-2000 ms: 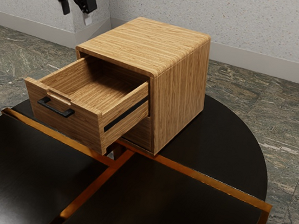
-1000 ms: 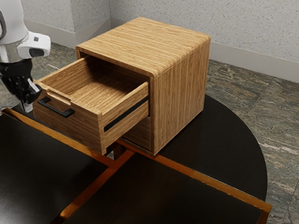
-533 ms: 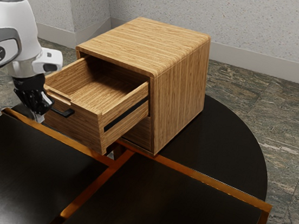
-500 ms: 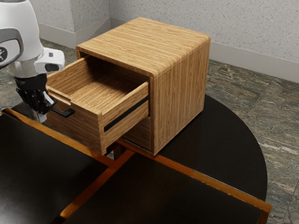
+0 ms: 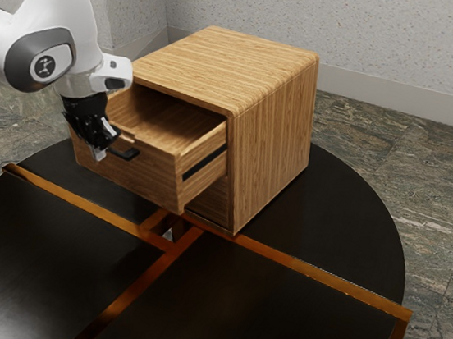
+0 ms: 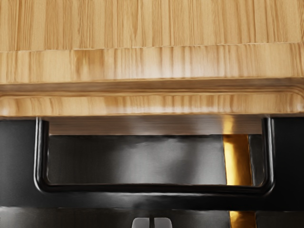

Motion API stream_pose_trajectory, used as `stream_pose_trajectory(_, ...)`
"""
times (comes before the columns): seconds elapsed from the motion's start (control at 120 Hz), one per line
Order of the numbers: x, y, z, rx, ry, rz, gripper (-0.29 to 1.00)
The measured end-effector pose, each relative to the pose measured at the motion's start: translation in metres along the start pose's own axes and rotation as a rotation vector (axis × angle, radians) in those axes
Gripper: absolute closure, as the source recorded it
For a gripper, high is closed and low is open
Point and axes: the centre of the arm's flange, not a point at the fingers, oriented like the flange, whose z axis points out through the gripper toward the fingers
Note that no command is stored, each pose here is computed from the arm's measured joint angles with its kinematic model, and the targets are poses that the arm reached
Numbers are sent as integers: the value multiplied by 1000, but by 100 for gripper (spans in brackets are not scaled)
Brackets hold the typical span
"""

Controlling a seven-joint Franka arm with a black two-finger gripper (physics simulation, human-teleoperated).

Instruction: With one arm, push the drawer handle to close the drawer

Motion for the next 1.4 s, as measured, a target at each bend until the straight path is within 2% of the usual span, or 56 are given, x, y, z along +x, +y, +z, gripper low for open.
stream_pose_trajectory(0.767,108,5,22,-25,20,0,79)
stream_pose_trajectory(1.283,151,6,31,-18,44,49,79)
stream_pose_trajectory(1.4,144,5,25,-27,42,56,79)
